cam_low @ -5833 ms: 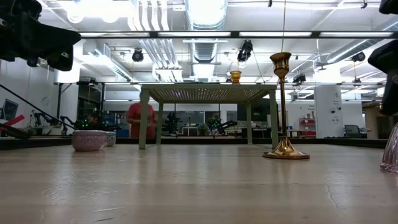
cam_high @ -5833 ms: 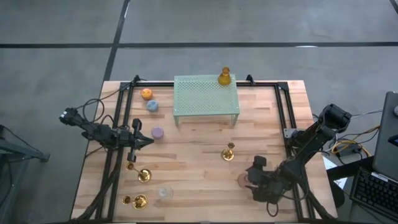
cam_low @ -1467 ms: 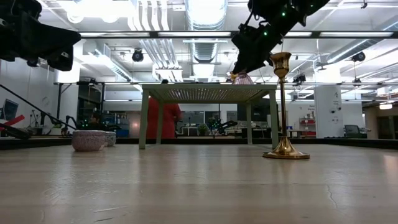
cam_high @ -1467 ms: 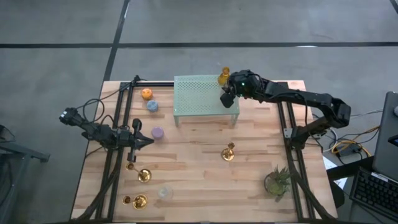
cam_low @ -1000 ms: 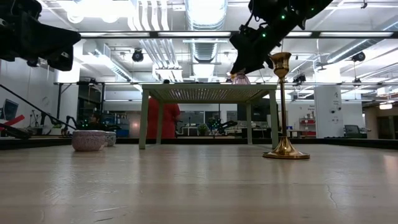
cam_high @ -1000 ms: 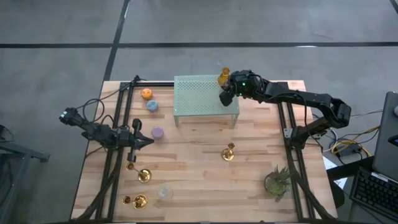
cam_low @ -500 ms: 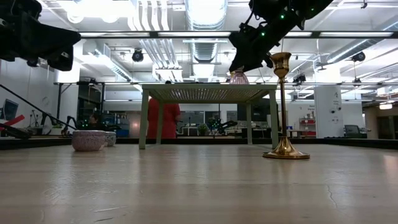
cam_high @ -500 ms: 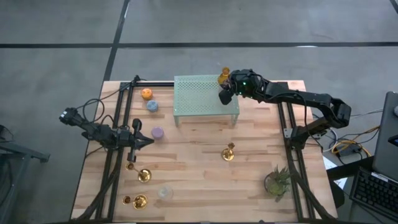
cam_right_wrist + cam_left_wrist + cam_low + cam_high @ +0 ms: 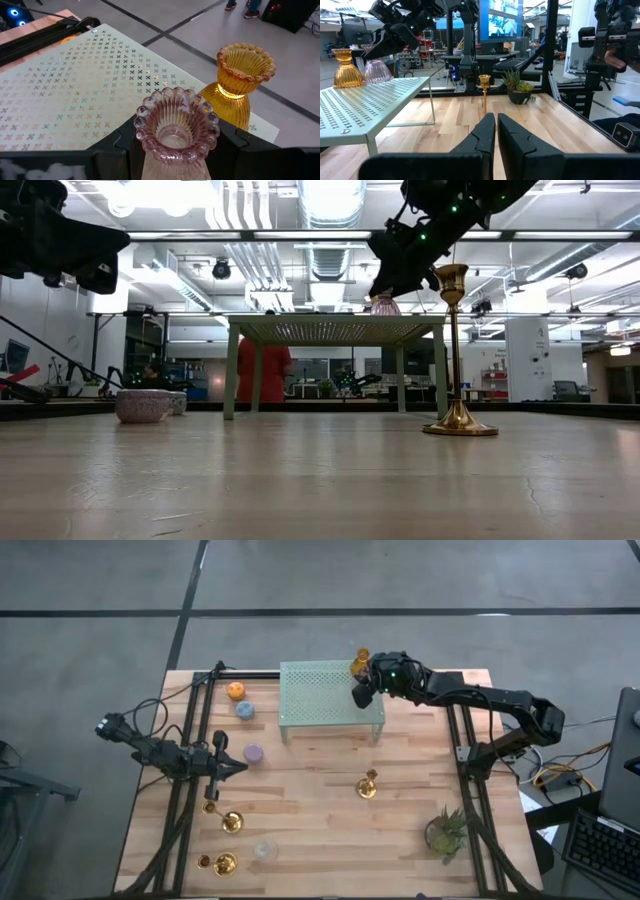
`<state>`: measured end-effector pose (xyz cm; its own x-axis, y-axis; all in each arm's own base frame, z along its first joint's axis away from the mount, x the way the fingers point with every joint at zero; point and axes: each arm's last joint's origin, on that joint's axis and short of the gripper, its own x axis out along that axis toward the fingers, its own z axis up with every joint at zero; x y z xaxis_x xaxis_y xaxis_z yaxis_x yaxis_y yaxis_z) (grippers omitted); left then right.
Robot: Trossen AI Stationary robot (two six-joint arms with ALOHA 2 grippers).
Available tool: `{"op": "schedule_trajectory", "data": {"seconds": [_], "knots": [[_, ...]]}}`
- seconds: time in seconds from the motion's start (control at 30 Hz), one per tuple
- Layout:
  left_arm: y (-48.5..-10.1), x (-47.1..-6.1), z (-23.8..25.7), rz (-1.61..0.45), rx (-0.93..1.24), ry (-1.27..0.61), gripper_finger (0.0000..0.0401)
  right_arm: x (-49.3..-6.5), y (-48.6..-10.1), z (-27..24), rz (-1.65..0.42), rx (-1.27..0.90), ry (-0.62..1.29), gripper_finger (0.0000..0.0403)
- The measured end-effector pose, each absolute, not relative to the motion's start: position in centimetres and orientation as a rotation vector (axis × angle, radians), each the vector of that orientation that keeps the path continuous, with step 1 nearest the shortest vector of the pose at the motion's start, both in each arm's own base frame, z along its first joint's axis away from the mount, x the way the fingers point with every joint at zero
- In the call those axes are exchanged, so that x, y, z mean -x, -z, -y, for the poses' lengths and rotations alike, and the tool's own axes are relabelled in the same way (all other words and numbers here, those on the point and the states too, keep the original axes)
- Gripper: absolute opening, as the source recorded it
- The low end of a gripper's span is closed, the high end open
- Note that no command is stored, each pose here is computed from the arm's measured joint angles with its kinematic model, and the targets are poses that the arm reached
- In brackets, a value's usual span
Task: Pick & Place candle stick holders
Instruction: Put the pink candle holder on the shelf
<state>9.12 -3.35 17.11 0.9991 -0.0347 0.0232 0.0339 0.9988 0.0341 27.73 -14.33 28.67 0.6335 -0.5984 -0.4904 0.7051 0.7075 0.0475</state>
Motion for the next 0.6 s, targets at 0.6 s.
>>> {"op": "schedule_trajectory", "data": {"seconds": [0.6], "knots": [[-17.1, -9.1, 3.4, 0.024, -0.034, 0.035, 0.0026, -27.6, -27.5, 14.3, -0.454, -0.239, 0.752, 0.0171]]}}
